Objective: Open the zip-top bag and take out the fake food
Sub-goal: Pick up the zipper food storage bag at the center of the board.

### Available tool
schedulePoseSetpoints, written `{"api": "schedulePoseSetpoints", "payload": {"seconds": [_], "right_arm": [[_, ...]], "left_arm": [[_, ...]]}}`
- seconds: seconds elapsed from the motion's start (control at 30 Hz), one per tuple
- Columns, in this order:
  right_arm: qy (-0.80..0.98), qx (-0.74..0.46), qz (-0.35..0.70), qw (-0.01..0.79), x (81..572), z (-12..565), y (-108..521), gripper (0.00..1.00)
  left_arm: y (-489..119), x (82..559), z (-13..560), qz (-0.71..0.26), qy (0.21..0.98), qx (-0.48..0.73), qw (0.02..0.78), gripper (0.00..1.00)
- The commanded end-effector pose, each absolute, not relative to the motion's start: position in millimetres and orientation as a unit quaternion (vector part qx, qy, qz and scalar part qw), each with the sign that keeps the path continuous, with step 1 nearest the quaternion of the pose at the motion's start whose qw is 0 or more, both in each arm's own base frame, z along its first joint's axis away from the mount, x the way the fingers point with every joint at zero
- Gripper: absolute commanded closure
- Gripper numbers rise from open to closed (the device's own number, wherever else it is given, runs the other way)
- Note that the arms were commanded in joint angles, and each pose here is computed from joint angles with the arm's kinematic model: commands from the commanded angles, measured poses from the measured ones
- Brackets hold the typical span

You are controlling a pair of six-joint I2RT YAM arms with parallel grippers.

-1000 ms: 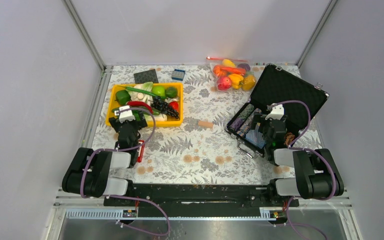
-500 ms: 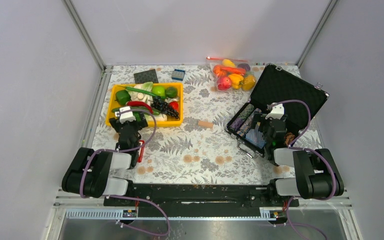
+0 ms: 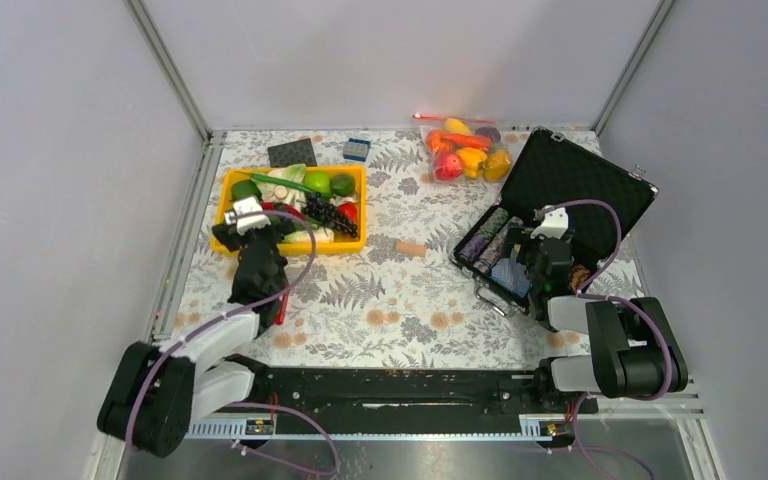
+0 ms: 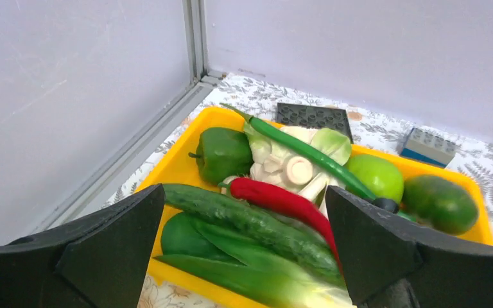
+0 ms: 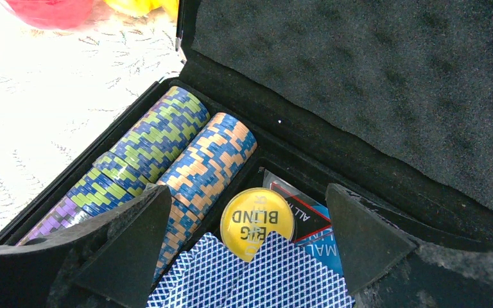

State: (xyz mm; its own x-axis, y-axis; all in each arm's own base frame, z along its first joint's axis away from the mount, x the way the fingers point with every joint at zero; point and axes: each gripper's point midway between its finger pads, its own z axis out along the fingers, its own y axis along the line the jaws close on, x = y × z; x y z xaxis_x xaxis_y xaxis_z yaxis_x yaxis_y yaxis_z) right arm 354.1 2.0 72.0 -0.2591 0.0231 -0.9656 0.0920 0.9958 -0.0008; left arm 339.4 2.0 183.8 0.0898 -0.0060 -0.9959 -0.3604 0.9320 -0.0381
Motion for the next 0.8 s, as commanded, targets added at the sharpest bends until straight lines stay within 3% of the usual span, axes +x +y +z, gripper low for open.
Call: {"api": "schedulePoseSetpoints", "payload": {"seconds": [0.0, 0.1, 0.23, 0.43, 0.67, 0.77], "right_arm": [[0.771, 0.038, -0.035, 0.635, 366.0, 92.6, -0.6, 0.02], [0.77, 0.04, -0.036, 0.635, 365.9, 92.8, -1.0, 0.02], [0.77, 0.04, -0.036, 0.636, 366.1, 93.3, -1.0, 0.02], [0.771, 0.04, -0.036, 0.635, 365.9, 92.8, -1.1, 0.02], [0.757, 0.02, -0.019, 0.653, 360.9, 109.4, 7.0, 0.02], [0.793, 0.012, -0.01, 0.609, 360.1, 109.4, 11.9, 0.02]], "left_arm": [[5.9, 339.1, 211.0, 0.121, 0.692, -0.184, 0.688, 0.01], [-1.9, 332.7, 233.3, 0.07, 0.718, -0.223, 0.656, 0.01], [-29.4, 317.3, 255.9, 0.003, 0.771, -0.164, 0.615, 0.02], [-31.1, 289.6, 245.1, -0.003, 0.831, -0.122, 0.542, 0.02], [-31.8, 279.9, 227.3, -0.009, 0.846, -0.12, 0.519, 0.02], [-30.4, 275.2, 220.2, -0.012, 0.844, -0.128, 0.52, 0.02]]}}
